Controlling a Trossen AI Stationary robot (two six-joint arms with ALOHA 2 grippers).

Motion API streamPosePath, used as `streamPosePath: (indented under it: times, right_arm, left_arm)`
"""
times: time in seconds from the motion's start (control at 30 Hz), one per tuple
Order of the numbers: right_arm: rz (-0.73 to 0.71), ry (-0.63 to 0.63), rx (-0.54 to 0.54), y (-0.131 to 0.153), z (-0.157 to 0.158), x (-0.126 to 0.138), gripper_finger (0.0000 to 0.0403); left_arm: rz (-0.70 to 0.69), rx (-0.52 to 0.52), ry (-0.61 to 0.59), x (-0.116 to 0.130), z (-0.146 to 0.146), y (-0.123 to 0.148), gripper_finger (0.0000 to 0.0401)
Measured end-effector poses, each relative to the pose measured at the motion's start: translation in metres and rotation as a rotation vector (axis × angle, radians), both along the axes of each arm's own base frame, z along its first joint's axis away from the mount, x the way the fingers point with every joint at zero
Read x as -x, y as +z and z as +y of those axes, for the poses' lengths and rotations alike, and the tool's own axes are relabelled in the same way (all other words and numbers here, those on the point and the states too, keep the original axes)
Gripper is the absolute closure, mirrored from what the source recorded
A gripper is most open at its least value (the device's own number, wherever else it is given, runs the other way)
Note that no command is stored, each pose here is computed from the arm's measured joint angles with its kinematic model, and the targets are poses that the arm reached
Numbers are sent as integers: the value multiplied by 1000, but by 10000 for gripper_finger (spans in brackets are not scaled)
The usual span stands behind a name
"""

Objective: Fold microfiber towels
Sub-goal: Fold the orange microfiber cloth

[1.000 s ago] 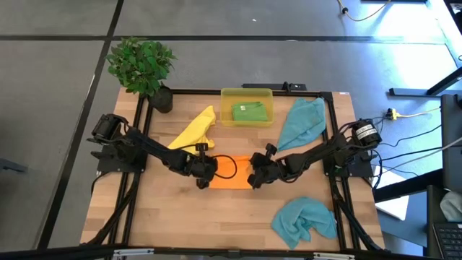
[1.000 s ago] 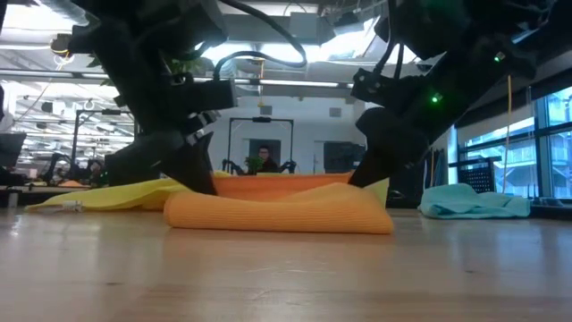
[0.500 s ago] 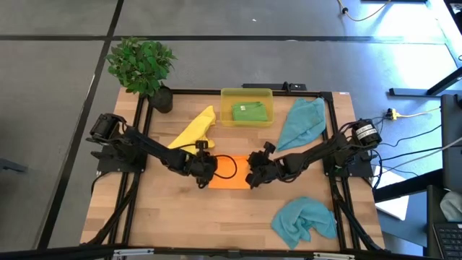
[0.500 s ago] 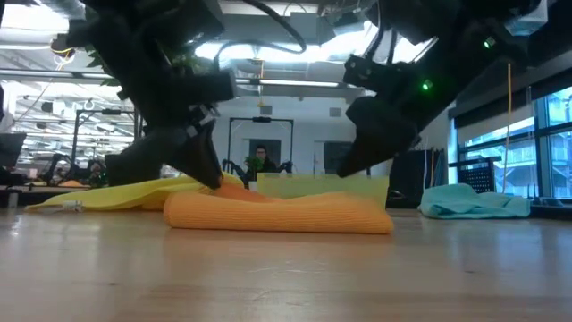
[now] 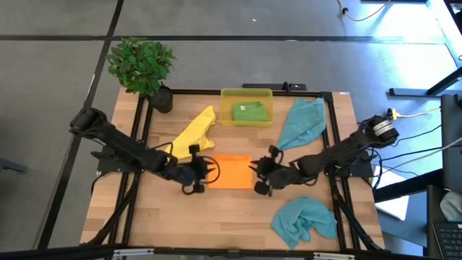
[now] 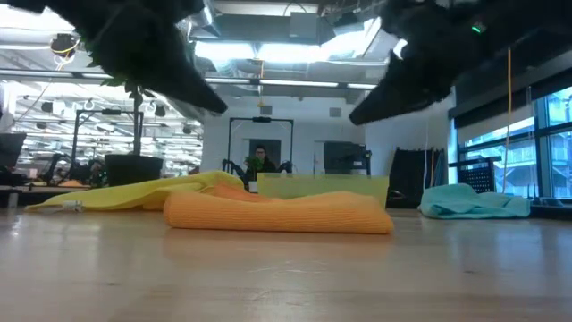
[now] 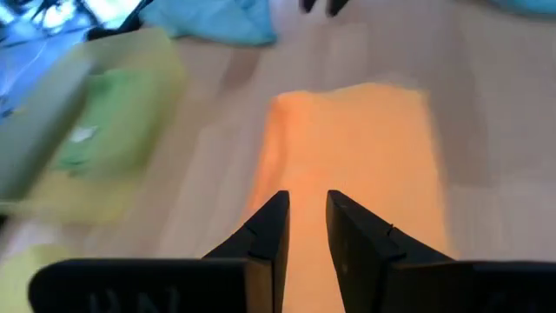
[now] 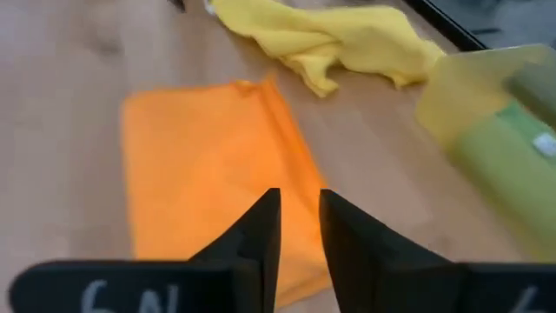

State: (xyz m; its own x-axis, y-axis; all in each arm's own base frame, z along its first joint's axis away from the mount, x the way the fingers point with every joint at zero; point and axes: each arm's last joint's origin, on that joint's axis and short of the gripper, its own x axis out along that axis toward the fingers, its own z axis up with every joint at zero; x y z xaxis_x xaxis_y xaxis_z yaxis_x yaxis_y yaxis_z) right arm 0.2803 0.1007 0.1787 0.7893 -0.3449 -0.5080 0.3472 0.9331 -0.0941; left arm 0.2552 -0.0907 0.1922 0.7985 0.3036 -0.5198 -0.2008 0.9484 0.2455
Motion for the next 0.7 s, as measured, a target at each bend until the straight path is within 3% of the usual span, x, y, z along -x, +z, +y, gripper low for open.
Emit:
streamPosePath:
  times: [0.23,0.33,0.43,0.57,0.7]
  right_arm:
    - [-162,7,-147,-45,-14,24,357]
    - [-206,-11,-189,-56,-24,25,377]
    - [-198,-25,-195,-64,-31,19,396]
    - [-147,29,-239,-73,-37,3,395]
    - [-124,57,-239,-79,-39,-14,398]
  left_arm:
    - [-104,46,21,6,7,-37,331]
    - [-81,38,73,2,20,-47,331]
    - [-40,72,109,-3,34,-58,331]
    - [-20,155,66,-11,44,-69,331]
    - [-14,161,58,-15,48,-75,332]
